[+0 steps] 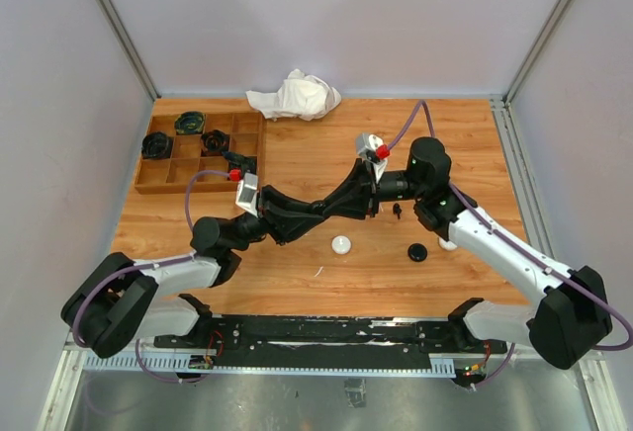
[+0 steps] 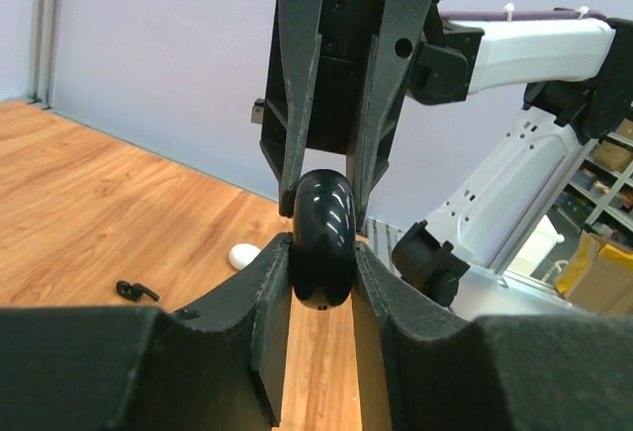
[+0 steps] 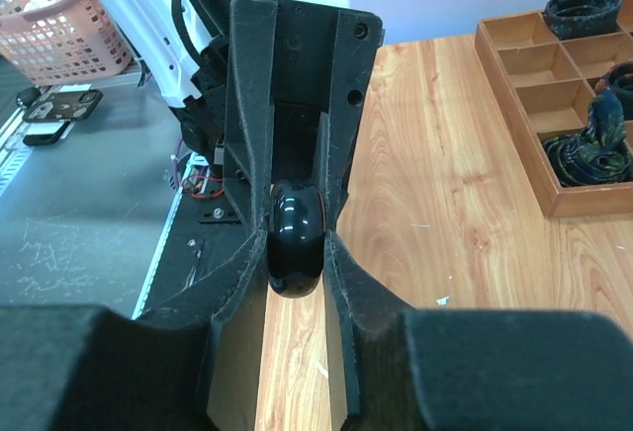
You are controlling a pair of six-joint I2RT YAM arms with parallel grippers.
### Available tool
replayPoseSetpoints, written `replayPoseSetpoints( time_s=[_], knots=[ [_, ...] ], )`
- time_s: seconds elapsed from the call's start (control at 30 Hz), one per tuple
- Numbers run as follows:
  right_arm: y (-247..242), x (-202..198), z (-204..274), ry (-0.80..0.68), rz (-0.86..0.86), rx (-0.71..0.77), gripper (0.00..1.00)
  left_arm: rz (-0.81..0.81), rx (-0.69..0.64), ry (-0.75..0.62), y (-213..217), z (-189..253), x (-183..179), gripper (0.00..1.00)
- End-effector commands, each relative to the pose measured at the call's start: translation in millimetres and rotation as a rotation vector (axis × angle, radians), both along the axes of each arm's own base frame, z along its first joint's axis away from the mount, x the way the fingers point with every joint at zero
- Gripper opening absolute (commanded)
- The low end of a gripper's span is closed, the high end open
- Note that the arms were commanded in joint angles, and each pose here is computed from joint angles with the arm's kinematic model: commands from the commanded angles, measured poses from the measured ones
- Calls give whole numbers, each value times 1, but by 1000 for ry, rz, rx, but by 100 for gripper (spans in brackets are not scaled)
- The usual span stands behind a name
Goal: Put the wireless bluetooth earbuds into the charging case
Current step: Pick up the charging case at the center of the board, then open the charging case.
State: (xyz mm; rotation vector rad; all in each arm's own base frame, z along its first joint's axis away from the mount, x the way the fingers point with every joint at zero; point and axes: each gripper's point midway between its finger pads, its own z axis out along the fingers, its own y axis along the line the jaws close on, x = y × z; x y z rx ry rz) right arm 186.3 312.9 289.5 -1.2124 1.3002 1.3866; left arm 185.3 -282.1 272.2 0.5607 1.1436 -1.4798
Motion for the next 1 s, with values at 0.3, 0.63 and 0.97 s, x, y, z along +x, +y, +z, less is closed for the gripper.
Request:
replayPoseSetpoints(
  time_s=[0.3, 0.63, 0.97],
  knots=[
    [-12, -23, -3, -79, 19, -241, 13, 21, 266, -115, -4, -20, 4, 58],
    [-11, -28, -10, -125, 21, -393, 14, -41, 320, -196, -6, -21, -8, 58],
    [-4, -22, -17, -134, 10, -446, 14, -79, 323, -210, -7, -22, -15, 55]
  ],
)
